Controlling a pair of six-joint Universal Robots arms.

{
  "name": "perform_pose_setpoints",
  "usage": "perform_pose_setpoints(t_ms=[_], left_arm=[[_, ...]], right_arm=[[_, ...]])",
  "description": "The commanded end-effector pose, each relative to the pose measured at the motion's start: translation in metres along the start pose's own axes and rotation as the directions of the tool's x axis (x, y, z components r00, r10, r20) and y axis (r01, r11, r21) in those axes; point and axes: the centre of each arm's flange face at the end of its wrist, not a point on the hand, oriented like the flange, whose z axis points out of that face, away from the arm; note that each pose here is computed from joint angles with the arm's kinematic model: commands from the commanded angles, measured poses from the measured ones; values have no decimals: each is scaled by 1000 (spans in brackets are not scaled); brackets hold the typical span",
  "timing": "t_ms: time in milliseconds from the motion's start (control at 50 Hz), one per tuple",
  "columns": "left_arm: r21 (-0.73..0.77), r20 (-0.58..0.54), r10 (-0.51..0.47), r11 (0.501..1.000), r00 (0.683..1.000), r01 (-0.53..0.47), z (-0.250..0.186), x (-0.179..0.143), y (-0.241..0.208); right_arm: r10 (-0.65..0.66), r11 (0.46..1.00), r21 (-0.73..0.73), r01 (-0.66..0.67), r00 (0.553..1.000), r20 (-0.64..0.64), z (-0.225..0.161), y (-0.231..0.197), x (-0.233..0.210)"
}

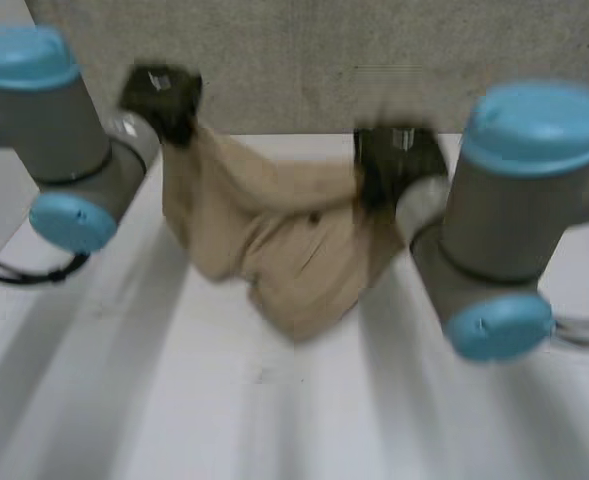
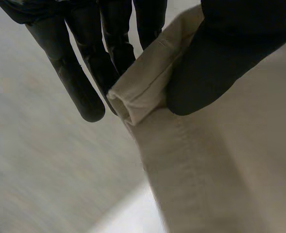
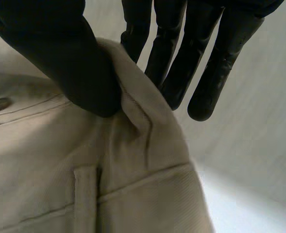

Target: Fold the shorts.

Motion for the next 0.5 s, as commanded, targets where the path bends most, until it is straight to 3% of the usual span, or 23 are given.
perform_pose_setpoints(t_ms=[20, 40, 120, 240, 340, 500], left_arm=[[464, 311, -91, 883, 946, -68, -2, -61, -126], [494, 318, -100, 866, 943, -75, -5, -63, -135], [539, 322, -111, 838, 940, -86, -16, -67, -147], [433, 262, -68, 900, 963, -54, -17, -47, -105], [261, 193, -27, 965, 981, -25, -23, -20, -42], [-14, 78, 11, 1000, 997, -10, -57, 17, 44]], right_arm=[[-235, 769, 475, 428, 880, -413, 18, -135, 26], [-221, 710, 524, 471, 855, -470, 16, -151, 29], [-232, 649, 561, 514, 836, -497, 11, -163, 27], [-322, 709, 483, 513, 846, -425, 14, -123, 17], [-398, 765, 387, 515, 850, -345, 15, -73, 8], [-518, 843, 101, 528, 849, -105, -4, 34, -5]])
